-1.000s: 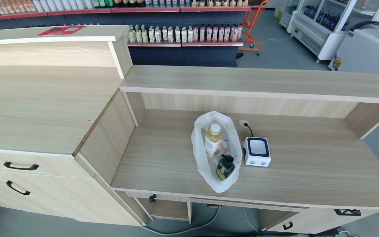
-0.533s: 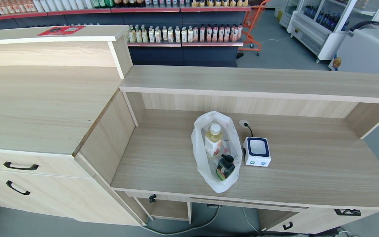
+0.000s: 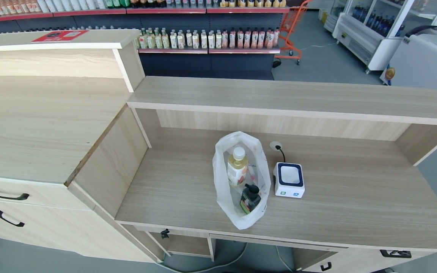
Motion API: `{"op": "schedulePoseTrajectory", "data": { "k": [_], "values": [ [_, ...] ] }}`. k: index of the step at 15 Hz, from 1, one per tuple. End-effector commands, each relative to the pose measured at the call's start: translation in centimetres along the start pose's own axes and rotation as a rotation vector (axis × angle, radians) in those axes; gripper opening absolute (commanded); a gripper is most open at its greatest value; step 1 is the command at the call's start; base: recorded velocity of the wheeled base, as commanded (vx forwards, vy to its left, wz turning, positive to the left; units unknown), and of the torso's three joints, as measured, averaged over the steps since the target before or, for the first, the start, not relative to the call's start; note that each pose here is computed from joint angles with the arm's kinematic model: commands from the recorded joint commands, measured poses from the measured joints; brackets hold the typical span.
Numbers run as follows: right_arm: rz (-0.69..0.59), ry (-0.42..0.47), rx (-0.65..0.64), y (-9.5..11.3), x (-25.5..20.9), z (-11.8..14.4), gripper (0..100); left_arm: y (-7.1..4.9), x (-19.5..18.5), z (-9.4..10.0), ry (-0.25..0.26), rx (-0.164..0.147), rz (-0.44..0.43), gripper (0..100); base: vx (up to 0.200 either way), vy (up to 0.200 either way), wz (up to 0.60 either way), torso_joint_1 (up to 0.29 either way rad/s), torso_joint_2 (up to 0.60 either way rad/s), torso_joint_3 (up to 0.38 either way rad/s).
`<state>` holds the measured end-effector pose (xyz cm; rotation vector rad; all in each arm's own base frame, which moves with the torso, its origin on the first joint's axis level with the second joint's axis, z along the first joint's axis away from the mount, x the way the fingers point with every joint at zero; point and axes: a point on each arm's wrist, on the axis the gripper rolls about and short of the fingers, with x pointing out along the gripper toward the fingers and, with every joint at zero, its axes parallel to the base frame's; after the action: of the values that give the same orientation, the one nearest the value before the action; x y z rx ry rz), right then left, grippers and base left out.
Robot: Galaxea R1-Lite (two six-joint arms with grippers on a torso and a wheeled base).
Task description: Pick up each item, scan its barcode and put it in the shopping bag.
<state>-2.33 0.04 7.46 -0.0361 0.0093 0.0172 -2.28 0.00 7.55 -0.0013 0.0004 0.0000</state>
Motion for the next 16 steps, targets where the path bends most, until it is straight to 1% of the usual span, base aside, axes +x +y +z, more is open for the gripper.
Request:
{"op": "schedulePoseTrajectory", "data": {
  "k": [1,7,10,12,16],
  "values": [
    [0.0,0.004,-0.001,0.0,0.03,0.0,0,0.0,0.0,0.0,0.0,0.0,0.0,100,0.0,-0.2,0.0,-0.007,0.0,-0.002],
    [0.0,0.004,-0.001,0.0,0.03,0.0,0,0.0,0.0,0.0,0.0,0.0,0.0,100,0.0,-0.2,0.0,0.003,0.0,0.001],
    [0.0,0.004,-0.001,0.0,0.03,0.0,0,0.0,0.0,0.0,0.0,-0.003,0.0,100,0.0,0.0,0.0,0.0,0.0,0.0],
    [0.0,0.004,-0.001,0.0,0.03,0.0,0,0.0,0.01,0.0,0.001,0.003,-0.002,100,0.0,0.0,0.0,0.0,0.0,0.0],
    [0.0,0.004,-0.002,0.0,0.03,0.0,0,0.0,0.0,0.0,0.0,0.001,-0.002,100,0.2,0.0,0.0,-0.004,0.0,0.002]
  ]
}}
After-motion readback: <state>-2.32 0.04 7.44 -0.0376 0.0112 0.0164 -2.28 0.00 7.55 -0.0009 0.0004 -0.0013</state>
